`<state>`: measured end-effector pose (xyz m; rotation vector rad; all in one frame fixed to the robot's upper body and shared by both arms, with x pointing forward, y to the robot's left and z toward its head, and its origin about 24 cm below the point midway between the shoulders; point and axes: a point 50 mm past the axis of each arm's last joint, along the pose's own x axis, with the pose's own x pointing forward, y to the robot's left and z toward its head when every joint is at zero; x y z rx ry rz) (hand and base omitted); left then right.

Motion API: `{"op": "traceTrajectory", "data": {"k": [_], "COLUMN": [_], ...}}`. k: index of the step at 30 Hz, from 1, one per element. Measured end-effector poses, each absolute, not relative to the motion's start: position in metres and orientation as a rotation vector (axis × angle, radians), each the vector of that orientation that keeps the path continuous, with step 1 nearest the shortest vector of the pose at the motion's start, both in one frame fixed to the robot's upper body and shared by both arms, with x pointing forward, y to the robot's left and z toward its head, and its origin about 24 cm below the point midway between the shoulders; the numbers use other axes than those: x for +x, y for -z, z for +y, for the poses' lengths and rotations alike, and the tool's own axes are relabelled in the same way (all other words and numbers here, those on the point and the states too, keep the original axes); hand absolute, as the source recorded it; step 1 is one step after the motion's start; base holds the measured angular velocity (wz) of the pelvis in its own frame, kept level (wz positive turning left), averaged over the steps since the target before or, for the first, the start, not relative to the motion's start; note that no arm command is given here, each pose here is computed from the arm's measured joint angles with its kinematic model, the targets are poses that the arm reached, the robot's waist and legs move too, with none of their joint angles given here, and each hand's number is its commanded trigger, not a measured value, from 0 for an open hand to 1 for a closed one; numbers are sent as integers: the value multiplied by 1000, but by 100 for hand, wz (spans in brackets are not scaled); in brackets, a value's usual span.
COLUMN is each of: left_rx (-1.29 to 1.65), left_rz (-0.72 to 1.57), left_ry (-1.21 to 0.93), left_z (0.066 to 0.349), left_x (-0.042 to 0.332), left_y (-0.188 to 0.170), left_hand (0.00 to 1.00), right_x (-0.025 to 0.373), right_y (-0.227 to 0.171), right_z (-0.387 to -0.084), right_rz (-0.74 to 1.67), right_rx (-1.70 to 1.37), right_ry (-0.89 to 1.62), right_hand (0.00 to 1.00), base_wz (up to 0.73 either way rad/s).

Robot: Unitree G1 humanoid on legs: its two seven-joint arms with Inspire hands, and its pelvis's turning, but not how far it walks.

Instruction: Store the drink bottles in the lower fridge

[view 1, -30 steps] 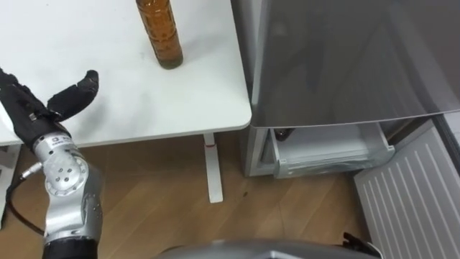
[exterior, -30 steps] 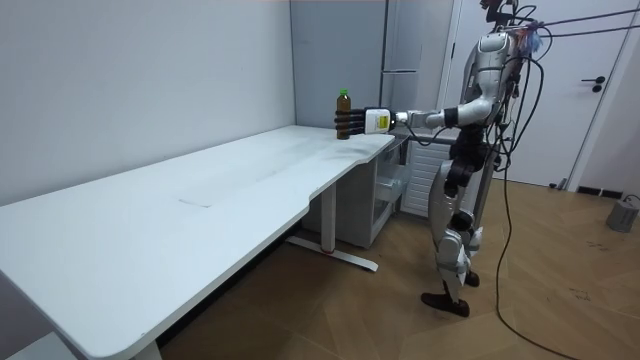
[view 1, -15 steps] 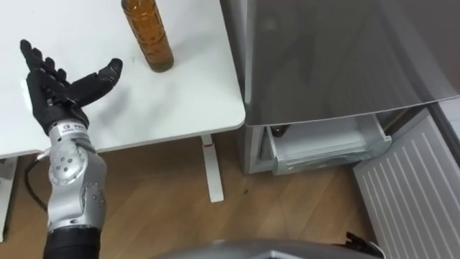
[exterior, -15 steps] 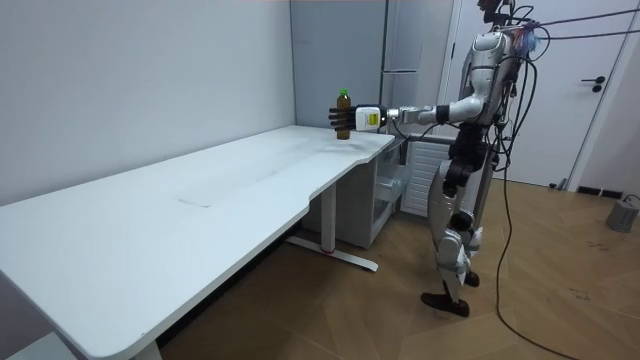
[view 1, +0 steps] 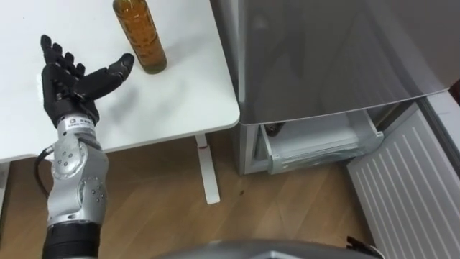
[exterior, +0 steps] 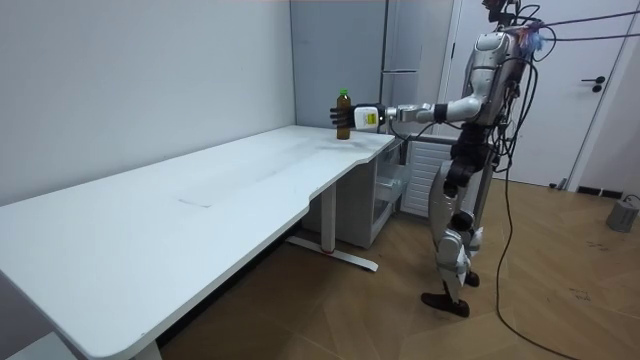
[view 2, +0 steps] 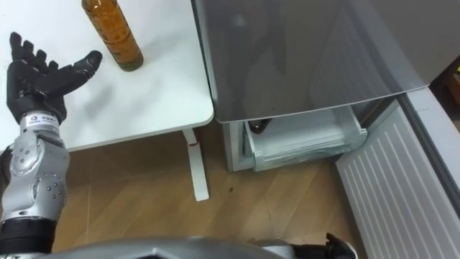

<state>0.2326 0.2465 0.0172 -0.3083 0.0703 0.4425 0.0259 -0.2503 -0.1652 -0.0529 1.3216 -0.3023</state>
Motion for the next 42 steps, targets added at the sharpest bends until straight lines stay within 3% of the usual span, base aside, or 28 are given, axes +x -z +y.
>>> {"op": "traceTrajectory", "data": {"k": [21, 42], "left_rx": [-298, -202], "left_rz": [145, 146], "left_ry": [-323, -407], "left_z": [248, 280], "left_x": [260, 269], "left_y": [-13, -26], "left_hand": [0, 0], "right_x": [3, -3], "right_y": [165, 166], "right_z": [-255, -254], "right_rz": [1449, 1500], "right_rx": [-233, -214], "right_ry": [193, 163], "right_hand": [0, 0], "base_wz": [-7, -3]}}
